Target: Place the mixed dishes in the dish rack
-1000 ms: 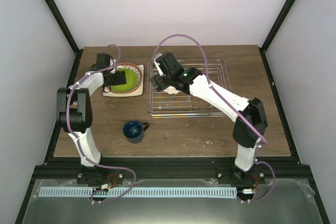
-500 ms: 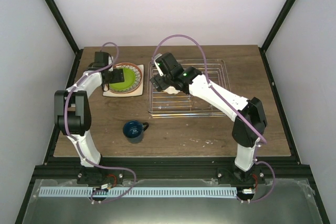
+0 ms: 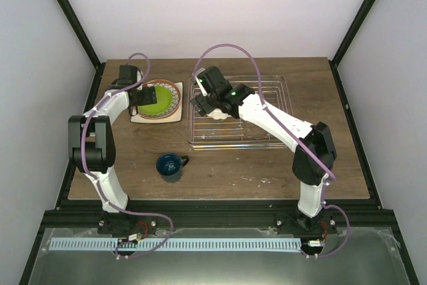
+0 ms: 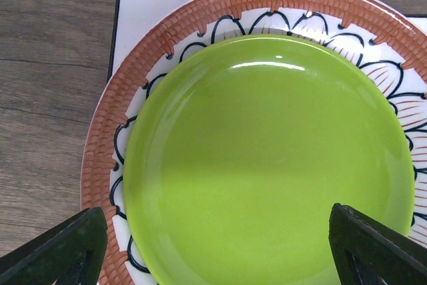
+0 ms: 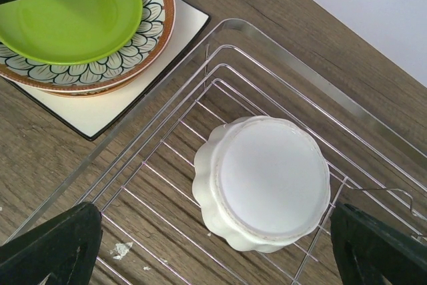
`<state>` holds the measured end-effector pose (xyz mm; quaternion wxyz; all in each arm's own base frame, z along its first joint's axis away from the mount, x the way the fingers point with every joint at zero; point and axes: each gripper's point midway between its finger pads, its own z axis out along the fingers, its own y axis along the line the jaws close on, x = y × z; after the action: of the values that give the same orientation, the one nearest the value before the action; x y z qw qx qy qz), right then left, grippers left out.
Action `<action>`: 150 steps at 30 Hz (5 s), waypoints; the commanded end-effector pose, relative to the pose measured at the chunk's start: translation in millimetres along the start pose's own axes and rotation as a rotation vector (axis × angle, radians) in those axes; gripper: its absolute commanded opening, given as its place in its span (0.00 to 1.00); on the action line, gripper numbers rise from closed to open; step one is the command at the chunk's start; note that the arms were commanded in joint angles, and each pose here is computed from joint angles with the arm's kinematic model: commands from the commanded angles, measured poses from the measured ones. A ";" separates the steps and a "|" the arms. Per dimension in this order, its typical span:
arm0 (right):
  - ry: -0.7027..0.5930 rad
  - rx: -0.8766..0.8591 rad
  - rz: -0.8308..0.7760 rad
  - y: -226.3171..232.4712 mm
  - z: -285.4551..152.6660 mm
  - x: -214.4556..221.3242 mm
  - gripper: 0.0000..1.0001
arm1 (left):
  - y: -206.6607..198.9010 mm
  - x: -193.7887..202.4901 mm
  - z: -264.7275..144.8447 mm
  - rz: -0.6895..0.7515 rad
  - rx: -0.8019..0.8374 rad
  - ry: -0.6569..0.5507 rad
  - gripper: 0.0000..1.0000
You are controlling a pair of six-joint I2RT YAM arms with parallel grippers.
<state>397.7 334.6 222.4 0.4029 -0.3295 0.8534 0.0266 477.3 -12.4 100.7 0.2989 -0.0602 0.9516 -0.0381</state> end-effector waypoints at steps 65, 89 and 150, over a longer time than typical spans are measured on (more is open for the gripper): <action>0.002 0.028 -0.032 -9.1 14.0 -9.5 0.94 | -16.3 43.7 45.5 -0.151 0.241 0.139 0.08; -0.082 -0.147 -0.025 17.8 15.6 -40.9 0.94 | 6.3 27.9 -1.1 -0.374 0.461 0.023 0.00; -0.004 -0.936 0.352 101.1 54.3 -58.2 0.76 | -19.6 13.5 -146.4 -0.283 0.686 -0.284 0.00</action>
<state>401.6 451.4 187.2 0.1978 -0.3121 0.8185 0.4398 387.7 -24.4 200.4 0.4033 -0.1126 0.8277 -0.3737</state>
